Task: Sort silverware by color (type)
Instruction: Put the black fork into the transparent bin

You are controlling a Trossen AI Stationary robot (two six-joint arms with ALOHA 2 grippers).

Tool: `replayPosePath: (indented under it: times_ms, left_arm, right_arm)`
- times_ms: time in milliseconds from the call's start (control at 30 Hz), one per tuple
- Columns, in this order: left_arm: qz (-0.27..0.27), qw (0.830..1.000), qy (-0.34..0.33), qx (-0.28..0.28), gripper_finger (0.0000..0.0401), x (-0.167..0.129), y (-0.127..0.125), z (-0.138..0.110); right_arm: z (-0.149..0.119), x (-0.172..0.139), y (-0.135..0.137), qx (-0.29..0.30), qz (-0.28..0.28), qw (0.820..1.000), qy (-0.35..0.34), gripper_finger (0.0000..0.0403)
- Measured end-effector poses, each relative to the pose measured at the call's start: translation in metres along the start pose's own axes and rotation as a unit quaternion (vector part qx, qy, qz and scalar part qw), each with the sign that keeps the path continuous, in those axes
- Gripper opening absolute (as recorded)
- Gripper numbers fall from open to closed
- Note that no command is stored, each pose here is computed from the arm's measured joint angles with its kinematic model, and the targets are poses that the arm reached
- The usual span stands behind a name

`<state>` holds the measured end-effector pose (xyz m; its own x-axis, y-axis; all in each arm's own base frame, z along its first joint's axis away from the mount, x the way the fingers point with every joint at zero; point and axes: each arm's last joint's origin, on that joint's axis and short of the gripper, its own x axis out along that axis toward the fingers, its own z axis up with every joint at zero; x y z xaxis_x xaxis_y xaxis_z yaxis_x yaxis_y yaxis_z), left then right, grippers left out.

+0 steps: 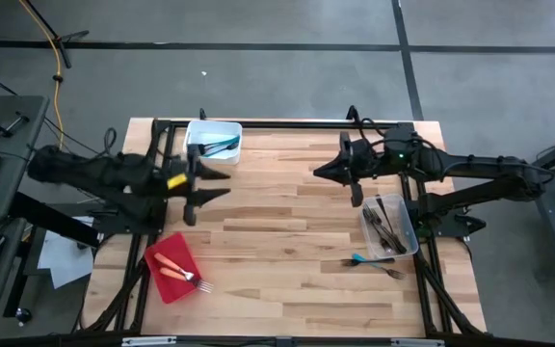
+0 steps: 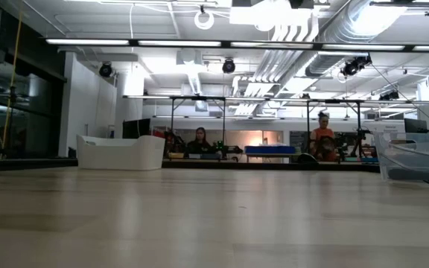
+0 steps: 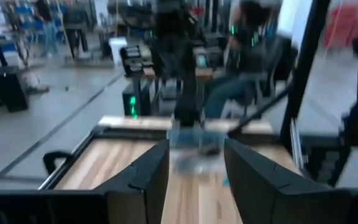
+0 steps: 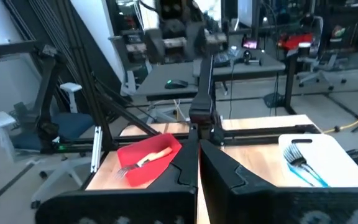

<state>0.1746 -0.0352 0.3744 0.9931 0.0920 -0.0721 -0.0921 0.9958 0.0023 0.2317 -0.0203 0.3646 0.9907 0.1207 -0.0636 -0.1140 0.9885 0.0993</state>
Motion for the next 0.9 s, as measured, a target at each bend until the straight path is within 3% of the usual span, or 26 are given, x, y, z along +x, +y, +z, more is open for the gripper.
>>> replayPosePath:
  times_ms: [167,300,900]
  left_arm:
    - [-0.001,0.997,-0.063,-0.049,0.0145,0.018,0.022,-0.027]
    - [-0.001,0.995,-0.067,-0.077,0.0145,0.025,0.031,-0.039]
    - [0.095,0.990,-0.075,-0.075,0.0145,0.025,0.040,-0.039]
  right_arm:
    - [0.003,-0.004,0.001,-0.022,-0.005,1.000,-0.007,0.0000]
    - [0.003,-0.004,0.000,-0.008,-0.027,1.000,-0.010,0.0000]
    - [0.003,-0.003,-0.001,-0.035,-0.039,0.999,-0.009,0.0000]
